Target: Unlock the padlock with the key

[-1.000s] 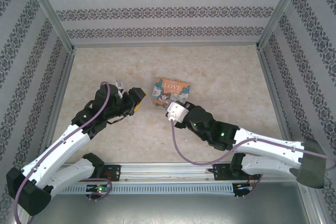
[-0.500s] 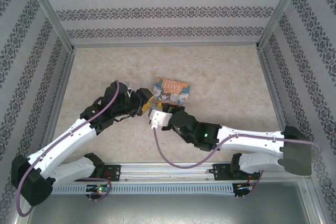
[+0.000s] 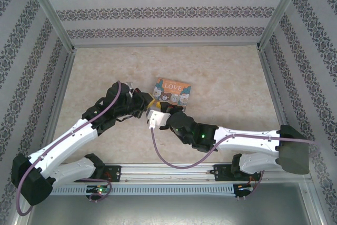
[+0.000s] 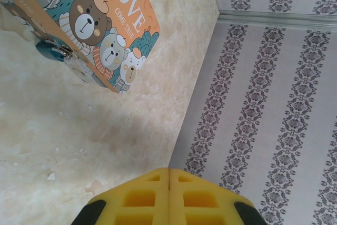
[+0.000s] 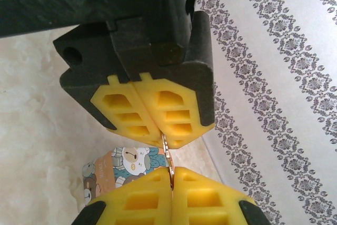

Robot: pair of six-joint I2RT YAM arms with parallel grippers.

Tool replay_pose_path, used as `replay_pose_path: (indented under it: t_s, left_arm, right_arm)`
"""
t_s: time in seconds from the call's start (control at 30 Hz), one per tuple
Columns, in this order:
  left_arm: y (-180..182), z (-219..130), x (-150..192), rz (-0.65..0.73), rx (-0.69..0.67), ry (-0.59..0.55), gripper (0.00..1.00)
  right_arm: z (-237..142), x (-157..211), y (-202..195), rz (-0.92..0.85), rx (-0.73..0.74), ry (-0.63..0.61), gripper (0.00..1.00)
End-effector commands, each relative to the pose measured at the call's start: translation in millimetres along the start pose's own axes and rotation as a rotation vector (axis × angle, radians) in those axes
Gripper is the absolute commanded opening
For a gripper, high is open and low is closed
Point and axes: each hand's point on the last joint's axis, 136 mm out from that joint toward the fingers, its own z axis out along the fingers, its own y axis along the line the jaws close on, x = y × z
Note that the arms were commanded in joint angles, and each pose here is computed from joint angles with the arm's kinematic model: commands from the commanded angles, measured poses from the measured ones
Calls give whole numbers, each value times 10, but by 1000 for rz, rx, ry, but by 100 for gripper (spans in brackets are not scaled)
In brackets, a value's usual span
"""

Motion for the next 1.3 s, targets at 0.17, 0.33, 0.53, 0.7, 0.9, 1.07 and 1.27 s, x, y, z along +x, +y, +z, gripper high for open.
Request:
replay_pose_path:
  t_s: [0.17,0.33,0.53,0.7,0.9,1.07,1.27]
  left_arm:
    - [1,-95,-67,11,-50,-70,0]
    - [-75,-183,-220,210,-32,-164,0]
    - [-270,-162,-185,494,83,-172,0]
    - [-533,-276,-21,775,237,-159,0]
    - [-732,-355,276,954,380,-57,0]
    - [-836,-408,448,991,483,7,0]
    - [-831,-402,523,1002,511,49,0]
  right_arm:
    - [-84,-124,-128,81,21,-47,22]
    - [-244,-105,-122,260,-90,-98,44]
    - [-444,-8,-133,536,-266,-126,61]
    - [-548,36,-175,861,-442,-148,64]
    - [-631,-32,-314,1273,-730,-228,64]
    - [-653,-156,-279,1357,-900,-262,60]
    - [-616,-274,-318,1383,-960,-309,54]
